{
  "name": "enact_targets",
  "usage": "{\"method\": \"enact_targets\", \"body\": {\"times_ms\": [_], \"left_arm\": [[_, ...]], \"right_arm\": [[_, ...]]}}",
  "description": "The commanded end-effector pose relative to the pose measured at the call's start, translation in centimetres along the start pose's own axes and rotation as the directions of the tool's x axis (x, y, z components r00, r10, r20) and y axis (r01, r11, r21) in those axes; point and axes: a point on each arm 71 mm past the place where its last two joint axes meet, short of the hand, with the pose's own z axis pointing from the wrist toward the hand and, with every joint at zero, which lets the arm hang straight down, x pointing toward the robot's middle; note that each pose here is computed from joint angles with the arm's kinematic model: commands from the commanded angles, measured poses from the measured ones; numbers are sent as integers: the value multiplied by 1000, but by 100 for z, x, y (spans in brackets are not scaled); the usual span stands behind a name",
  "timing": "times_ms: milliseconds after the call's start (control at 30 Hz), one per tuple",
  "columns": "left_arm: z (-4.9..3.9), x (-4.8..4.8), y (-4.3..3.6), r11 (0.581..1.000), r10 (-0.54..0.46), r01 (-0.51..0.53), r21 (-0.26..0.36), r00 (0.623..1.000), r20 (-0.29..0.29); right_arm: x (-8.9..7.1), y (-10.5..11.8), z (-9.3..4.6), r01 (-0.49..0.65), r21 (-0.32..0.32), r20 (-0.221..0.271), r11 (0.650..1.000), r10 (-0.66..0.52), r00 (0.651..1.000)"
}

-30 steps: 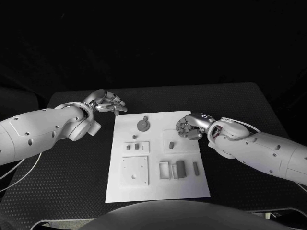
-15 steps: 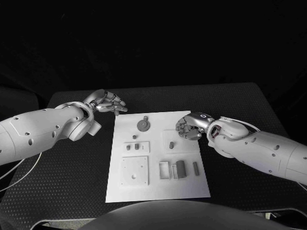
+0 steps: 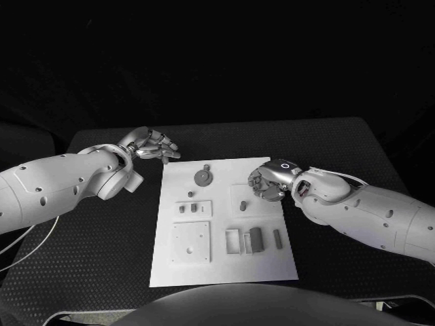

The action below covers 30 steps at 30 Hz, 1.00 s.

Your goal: Assemble the parts on the task board

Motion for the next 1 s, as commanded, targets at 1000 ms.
{"method": "enact_targets", "body": {"times_ms": [1000], "left_arm": [[4,7,-2,1000,-8,8,-8,1000,-7]], "right_arm": [[200,150,12,122,-29,-46,992,-123,991]]}}
